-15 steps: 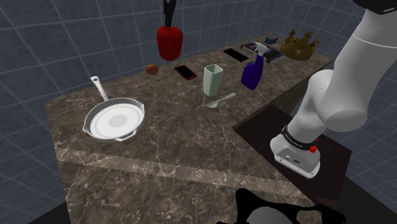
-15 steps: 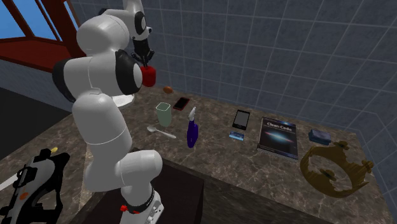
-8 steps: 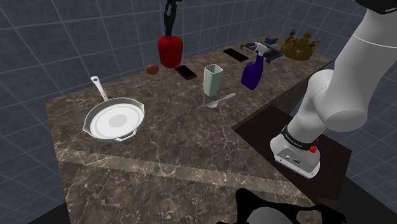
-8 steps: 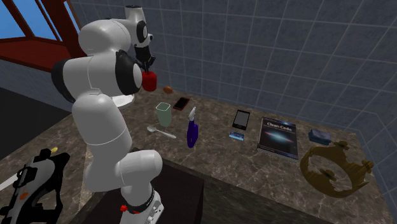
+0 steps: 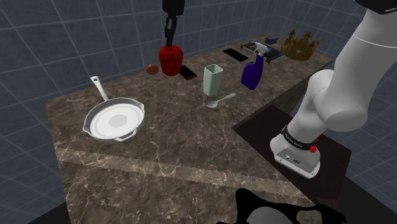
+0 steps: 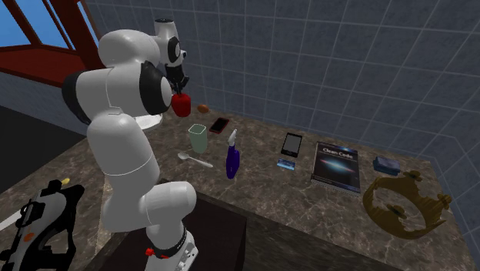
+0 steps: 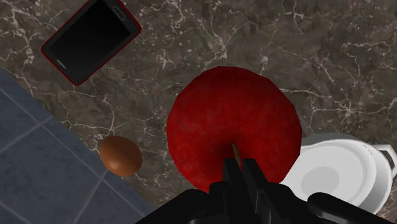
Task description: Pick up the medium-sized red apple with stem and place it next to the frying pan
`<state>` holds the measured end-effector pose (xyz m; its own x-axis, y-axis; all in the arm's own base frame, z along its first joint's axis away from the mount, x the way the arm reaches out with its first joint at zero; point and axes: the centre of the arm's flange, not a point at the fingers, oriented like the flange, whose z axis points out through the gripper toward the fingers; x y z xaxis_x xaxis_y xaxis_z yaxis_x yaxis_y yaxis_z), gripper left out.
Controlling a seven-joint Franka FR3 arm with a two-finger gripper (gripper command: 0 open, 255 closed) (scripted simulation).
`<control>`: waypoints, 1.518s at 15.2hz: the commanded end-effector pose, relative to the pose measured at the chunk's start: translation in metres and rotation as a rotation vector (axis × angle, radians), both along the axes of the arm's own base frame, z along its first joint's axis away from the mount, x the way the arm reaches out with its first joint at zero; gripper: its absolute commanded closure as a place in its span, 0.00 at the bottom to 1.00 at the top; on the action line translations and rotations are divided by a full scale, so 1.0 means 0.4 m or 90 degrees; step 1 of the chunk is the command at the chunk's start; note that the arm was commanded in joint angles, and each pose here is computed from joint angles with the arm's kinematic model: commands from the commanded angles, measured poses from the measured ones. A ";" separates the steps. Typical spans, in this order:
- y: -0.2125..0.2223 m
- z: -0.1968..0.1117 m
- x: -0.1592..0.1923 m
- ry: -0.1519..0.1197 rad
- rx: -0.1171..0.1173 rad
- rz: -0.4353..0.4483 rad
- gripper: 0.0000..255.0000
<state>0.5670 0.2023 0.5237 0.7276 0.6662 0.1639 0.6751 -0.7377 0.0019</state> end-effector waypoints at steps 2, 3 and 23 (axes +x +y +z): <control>0.001 -0.041 0.001 0.000 0.000 0.000 1.00; 0.001 -0.054 0.001 0.000 0.000 0.000 1.00; 0.001 -0.263 0.001 0.000 0.000 0.000 1.00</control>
<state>0.5672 0.2024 0.4189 0.7276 0.6661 0.1640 0.6750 -0.7378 0.0020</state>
